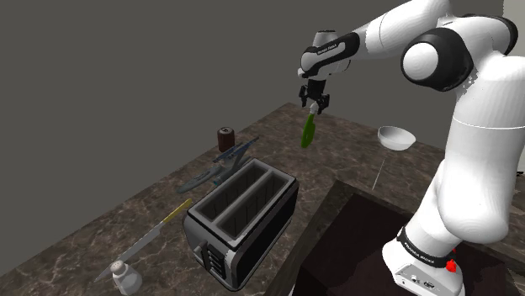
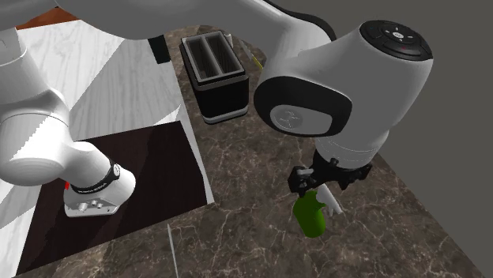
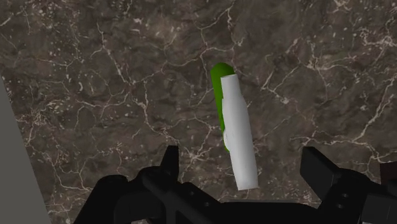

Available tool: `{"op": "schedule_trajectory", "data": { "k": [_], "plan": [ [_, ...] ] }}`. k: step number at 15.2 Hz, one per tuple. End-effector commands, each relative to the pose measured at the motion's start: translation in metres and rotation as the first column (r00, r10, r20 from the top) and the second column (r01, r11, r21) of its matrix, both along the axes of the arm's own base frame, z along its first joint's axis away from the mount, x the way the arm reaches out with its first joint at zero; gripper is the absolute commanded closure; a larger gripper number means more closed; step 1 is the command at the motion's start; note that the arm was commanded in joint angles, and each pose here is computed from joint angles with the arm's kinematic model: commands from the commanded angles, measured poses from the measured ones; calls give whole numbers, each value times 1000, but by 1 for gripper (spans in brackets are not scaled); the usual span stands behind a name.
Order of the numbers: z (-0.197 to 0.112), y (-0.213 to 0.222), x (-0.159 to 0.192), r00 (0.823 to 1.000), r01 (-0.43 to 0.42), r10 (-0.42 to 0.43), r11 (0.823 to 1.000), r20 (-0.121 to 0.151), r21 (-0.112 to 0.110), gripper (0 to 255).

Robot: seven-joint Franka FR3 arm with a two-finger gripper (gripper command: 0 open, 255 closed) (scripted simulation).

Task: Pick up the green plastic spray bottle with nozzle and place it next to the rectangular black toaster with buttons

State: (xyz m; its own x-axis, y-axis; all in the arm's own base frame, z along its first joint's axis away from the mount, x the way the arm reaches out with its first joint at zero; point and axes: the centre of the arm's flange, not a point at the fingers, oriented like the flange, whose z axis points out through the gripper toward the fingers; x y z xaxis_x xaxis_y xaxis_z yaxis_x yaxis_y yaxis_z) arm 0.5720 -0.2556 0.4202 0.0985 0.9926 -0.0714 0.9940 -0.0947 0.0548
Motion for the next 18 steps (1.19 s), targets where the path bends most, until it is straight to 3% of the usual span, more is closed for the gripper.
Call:
{"op": "schedule_trajectory", "data": {
  "k": [1,10,18],
  "plan": [
    [0,0,0,1000,0,0,1000,0,0,255],
    [0,0,0,1000,0,0,1000,0,0,255],
    [42,0,0,1000,0,0,1000,0,0,255]
  ]
}}
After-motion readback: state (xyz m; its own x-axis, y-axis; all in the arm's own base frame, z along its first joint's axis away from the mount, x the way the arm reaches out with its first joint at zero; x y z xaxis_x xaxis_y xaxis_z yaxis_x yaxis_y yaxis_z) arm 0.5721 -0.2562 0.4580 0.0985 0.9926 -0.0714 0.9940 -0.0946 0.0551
